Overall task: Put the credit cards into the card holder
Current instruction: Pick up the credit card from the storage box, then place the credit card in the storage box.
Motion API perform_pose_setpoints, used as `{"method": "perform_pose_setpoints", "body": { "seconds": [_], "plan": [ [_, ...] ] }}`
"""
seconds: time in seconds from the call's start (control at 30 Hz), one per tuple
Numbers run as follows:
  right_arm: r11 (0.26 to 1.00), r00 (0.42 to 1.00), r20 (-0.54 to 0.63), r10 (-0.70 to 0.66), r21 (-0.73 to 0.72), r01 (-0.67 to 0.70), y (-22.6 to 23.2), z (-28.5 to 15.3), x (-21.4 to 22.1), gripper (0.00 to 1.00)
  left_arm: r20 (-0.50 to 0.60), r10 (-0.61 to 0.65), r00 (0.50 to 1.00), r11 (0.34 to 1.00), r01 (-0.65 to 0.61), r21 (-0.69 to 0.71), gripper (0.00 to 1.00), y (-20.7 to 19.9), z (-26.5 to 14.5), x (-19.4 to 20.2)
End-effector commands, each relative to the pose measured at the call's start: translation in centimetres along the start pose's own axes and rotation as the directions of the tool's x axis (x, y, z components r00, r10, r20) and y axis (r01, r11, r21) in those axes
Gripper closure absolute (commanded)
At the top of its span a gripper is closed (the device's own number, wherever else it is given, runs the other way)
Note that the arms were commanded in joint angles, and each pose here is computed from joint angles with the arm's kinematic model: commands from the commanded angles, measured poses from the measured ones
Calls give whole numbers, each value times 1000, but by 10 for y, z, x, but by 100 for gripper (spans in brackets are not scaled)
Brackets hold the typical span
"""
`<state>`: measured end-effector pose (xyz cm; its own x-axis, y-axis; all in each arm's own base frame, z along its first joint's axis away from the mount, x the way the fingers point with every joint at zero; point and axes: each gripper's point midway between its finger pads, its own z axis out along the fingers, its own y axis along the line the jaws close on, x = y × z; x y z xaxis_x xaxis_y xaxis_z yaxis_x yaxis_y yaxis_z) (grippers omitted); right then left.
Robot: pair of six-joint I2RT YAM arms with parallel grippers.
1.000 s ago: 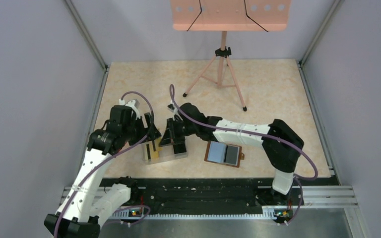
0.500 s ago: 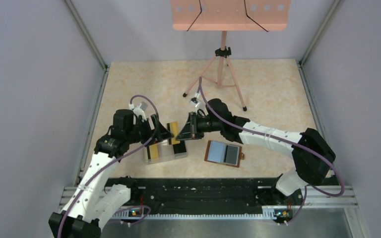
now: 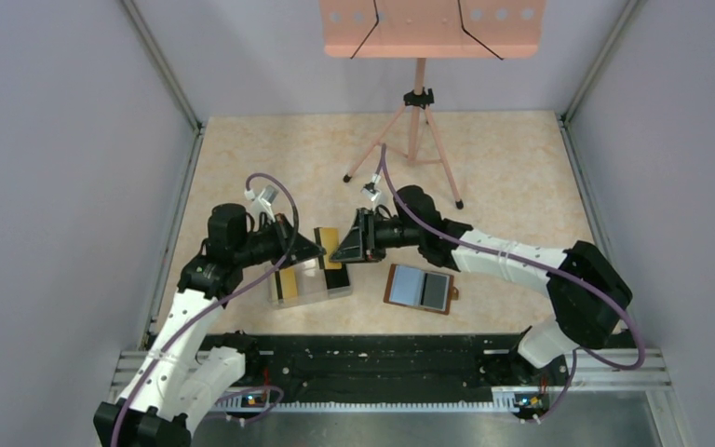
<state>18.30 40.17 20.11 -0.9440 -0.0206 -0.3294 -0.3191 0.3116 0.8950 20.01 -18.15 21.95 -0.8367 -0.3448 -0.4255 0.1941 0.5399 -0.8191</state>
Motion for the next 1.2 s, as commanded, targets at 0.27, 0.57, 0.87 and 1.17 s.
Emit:
{"method": "perform_pose_setpoints", "body": {
  "seconds": [0.27,0.57,0.87,1.17],
  "plan": [
    [988,993,113,-34,-143,50,27,-24,-20,37,9,26,1000,999,-26,37,100,-5,-3,0],
    [964,989,148,-11,-261,50,34,-42,-26,47,-13,59,998,985,-57,163,100,-24,-9,9],
    [925,988,151,-45,-366,98,49,-61,-24,46,-24,121,992,944,-108,312,100,-50,-22,19],
    [899,986,153,-68,-419,127,61,-66,-23,54,-33,164,986,906,-138,400,100,-69,-33,25]
  ]
}}
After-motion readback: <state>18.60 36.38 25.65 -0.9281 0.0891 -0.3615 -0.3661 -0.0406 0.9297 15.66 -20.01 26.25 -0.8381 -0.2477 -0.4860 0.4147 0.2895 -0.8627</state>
